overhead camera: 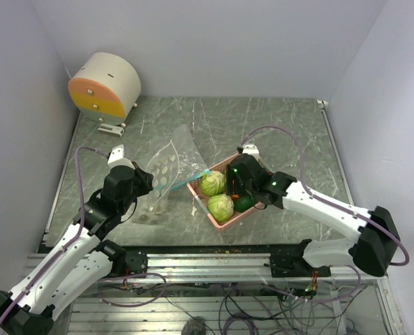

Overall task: Place the food in the zip-top bag and seal the zipper
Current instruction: Pick up the fake fruit from the bin.

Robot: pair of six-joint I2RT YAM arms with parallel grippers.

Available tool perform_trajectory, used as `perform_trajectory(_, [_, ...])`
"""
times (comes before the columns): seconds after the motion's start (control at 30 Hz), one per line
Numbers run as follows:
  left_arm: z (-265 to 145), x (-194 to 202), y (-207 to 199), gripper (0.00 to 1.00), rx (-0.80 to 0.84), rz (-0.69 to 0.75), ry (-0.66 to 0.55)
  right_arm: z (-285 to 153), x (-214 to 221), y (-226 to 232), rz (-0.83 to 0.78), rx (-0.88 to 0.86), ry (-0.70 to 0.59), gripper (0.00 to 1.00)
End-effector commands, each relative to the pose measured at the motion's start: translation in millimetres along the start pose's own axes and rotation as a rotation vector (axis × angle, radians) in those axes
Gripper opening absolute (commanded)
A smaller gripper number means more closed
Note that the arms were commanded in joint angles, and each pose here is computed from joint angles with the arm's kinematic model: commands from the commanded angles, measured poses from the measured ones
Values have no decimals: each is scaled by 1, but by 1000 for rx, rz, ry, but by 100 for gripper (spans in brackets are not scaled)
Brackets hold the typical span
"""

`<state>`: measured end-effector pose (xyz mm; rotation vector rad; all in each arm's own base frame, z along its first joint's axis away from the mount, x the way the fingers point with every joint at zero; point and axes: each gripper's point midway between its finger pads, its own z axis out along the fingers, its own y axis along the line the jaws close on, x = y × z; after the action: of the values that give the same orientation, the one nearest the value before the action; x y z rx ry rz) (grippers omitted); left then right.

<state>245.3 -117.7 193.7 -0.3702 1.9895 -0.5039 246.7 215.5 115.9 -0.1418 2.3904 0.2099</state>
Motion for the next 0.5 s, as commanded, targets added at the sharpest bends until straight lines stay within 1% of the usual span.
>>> perform_trajectory(0.0, [0, -4, -11, 7, 39, -8, -7, -50, -50, 40, -1, -241, -124, 24])
perform_trajectory(0.03, [0, -3, -11, 7, 40, -8, -5, -61, -53, 52, -17, -313, -136, 24])
perform_trajectory(0.07, [0, -3, -12, 7, 44, -10, -5, -78, -67, 70, -29, -411, -173, 23])
perform_trajectory(0.17, [0, -2, -12, 7, 45, -16, -6, -126, -86, 123, -91, -736, -262, 22])
perform_trajectory(0.23, [0, -2, -12, 7, 45, -16, -5, -148, -92, 146, -117, -889, -302, 22])
perform_trajectory(0.27, [1, -2, -13, 7, 46, -17, -5, -154, -94, 156, -134, -942, -306, 22])
perform_trajectory(0.33, [1, -2, -14, 7, 48, -15, -1, -153, -100, 170, -149, -971, -315, 22])
perform_trajectory(0.47, [-1, -3, -17, 7, 59, -18, -1, -139, -112, 197, -143, -1017, -321, 22])
